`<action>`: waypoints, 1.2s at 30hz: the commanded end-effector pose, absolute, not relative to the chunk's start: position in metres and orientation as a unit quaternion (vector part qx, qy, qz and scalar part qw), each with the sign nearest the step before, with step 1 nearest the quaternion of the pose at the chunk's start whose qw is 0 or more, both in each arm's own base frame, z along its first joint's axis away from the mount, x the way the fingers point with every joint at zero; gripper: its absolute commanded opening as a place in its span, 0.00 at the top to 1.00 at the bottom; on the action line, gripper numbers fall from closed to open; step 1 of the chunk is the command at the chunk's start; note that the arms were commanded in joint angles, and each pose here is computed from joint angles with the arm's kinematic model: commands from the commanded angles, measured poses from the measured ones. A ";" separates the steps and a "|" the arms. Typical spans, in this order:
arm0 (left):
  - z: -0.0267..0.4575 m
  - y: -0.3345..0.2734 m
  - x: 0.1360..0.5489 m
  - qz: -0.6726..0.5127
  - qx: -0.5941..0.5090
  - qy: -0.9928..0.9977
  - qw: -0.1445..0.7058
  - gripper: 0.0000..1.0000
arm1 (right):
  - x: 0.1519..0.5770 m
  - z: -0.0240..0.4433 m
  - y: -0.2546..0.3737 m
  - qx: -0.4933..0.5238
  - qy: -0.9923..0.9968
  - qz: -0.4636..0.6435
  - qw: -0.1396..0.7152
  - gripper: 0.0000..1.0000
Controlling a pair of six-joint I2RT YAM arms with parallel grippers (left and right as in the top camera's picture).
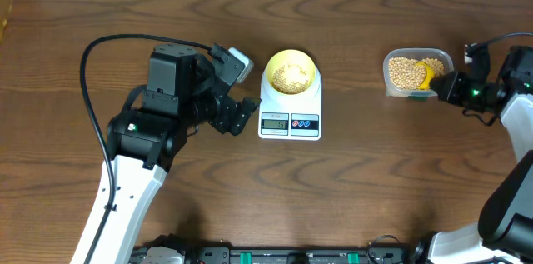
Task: Scoop item into bowl and weigh 50g on scale
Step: 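Lower the scoop into the soybeans with the right gripper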
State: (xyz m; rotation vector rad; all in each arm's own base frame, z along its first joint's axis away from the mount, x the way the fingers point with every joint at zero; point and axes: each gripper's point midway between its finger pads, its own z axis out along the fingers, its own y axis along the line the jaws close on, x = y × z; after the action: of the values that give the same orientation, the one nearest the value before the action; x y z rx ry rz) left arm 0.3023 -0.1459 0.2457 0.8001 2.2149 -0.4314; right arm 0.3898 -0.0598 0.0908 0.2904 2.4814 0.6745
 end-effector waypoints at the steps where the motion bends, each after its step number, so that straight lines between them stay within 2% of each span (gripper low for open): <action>1: 0.240 -0.147 0.299 -0.175 0.314 0.862 0.357 0.15 | 0.387 0.088 -0.060 0.111 0.915 0.277 0.273 0.99; 12: 0.240 -0.147 0.299 -0.175 0.314 0.862 0.357 0.15 | 0.392 0.099 -0.061 0.104 0.898 0.308 0.296 0.99; 36: 0.240 -0.147 0.299 -0.175 0.314 0.862 0.357 0.15 | 0.387 0.097 -0.053 0.102 0.892 0.331 0.292 0.99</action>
State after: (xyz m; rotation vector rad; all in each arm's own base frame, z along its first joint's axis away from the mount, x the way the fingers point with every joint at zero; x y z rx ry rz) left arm 0.3023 -0.1459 0.2457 0.8001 2.2149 -0.4314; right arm 0.3896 -0.0550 0.0983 0.2773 2.3900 0.8324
